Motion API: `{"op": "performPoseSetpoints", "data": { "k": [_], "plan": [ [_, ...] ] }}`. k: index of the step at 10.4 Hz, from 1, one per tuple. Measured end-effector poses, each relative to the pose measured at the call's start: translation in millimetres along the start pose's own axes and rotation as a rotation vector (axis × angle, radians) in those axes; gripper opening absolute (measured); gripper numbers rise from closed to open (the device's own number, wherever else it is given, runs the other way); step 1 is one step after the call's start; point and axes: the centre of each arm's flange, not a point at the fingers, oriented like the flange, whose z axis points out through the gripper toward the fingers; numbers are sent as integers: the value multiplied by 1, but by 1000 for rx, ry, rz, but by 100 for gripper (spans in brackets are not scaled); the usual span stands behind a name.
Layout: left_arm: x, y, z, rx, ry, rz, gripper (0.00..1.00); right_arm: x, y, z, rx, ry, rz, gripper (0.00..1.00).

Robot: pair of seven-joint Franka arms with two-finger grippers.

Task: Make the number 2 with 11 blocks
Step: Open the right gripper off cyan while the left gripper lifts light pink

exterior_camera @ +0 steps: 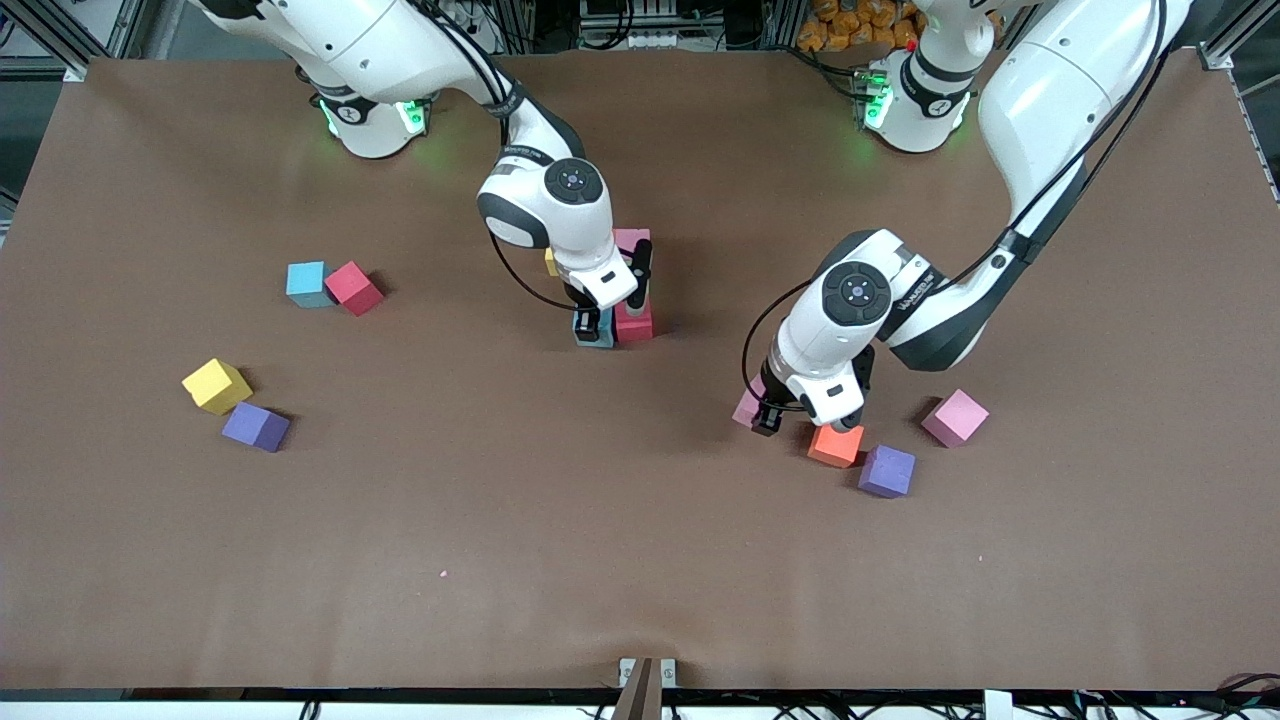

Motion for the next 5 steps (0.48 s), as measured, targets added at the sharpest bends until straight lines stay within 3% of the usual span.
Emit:
{"op": "performPoseSetpoints", "data": {
  "k": [5],
  "plan": [
    [7,1,-6,18,26,-136,63,4,-1,0,-10,-8,10,56]
  ]
}}
